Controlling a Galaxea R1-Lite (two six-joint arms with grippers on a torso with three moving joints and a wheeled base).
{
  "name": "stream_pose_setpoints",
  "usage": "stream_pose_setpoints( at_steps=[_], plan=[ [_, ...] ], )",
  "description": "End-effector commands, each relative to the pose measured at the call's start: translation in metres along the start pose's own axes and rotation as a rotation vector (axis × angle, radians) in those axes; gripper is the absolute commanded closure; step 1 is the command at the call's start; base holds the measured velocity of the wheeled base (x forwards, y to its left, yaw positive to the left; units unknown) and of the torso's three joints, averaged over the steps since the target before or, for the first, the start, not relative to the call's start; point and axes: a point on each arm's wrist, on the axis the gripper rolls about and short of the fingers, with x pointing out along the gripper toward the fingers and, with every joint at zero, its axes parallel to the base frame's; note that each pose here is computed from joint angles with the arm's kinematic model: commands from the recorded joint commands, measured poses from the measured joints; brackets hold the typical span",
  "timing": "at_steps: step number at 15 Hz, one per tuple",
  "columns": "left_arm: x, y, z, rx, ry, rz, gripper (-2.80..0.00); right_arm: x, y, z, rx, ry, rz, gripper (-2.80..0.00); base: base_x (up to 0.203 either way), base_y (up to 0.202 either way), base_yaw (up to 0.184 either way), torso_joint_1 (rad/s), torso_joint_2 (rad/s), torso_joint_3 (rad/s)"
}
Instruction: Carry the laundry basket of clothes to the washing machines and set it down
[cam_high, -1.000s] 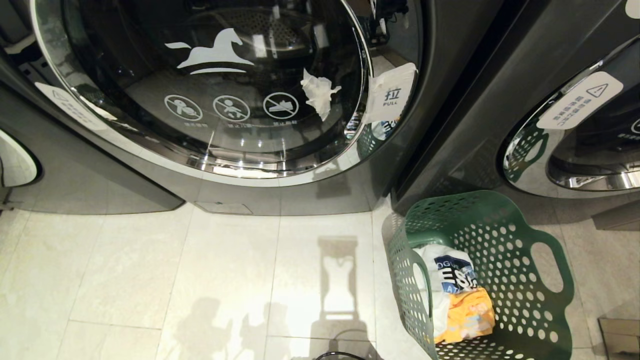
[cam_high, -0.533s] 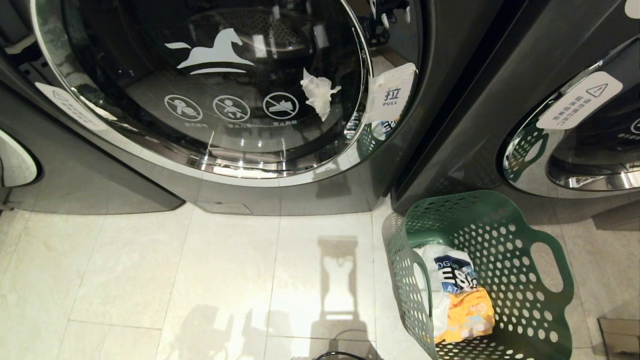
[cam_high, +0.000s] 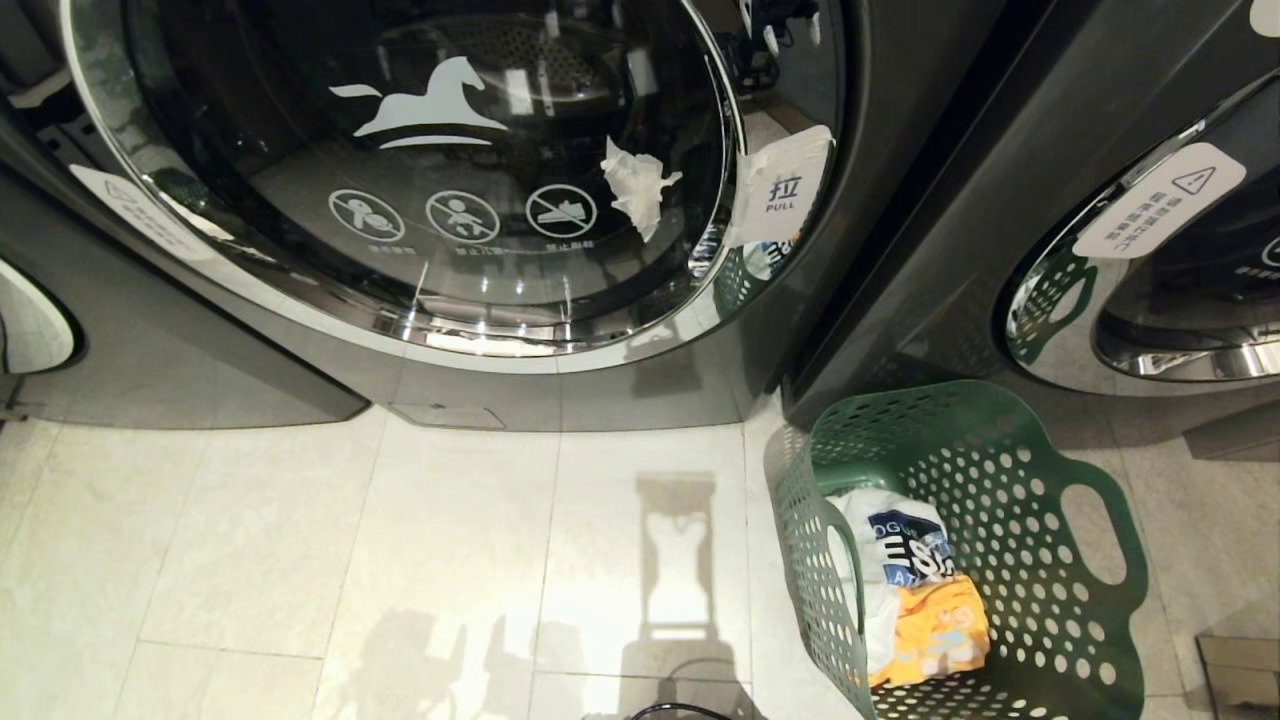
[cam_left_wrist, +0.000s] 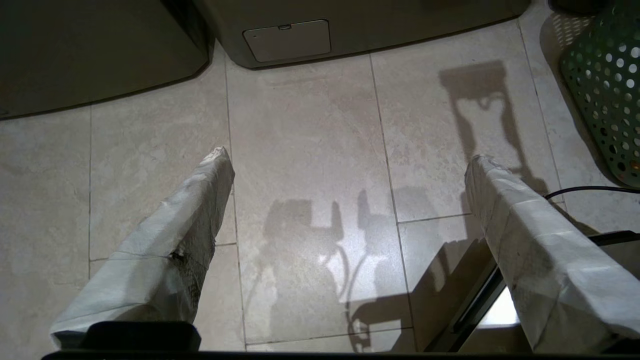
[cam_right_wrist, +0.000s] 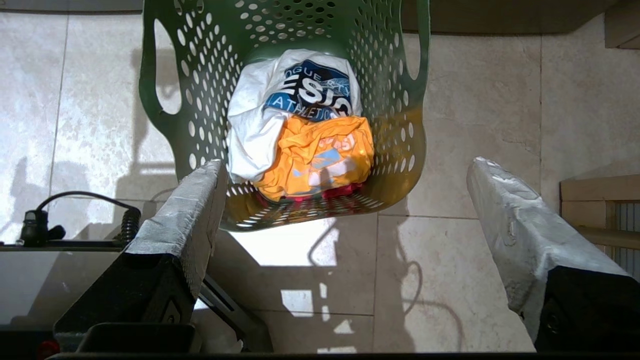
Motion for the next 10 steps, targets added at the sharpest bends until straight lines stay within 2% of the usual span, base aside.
stream_pose_setpoints(
  at_steps=[1,6,8,10],
  plan=[
    [0.0011,-0.0001,-0.0012,0.0,-0.011,0.002,-2.8,0.0002,0.0,0.0,0.001,0.003,0.001,-2.8,0.0,0.0,0.0,0.0,0.0,0.0],
    [0.0018,0.0002,-0.002,-0.012,-0.015,0.022,-2.8,0.0004,0.0,-0.0005,-0.022,0.005,-0.001,-2.8,0.0,0.0,0.0,0.0,0.0,0.0],
    [0.0018,0.0004,-0.0021,-0.05,-0.013,0.032,-2.8,0.0006,0.0001,-0.0009,-0.088,0.007,0.007,-2.8,0.0,0.0,0.0,0.0,0.0,0.0],
    [0.0018,0.001,-0.0022,-0.12,-0.011,0.058,-2.8,0.0007,0.0004,-0.0011,-0.126,0.007,0.021,-2.8,0.0,0.0,0.0,0.0,0.0,0.0]
  ],
)
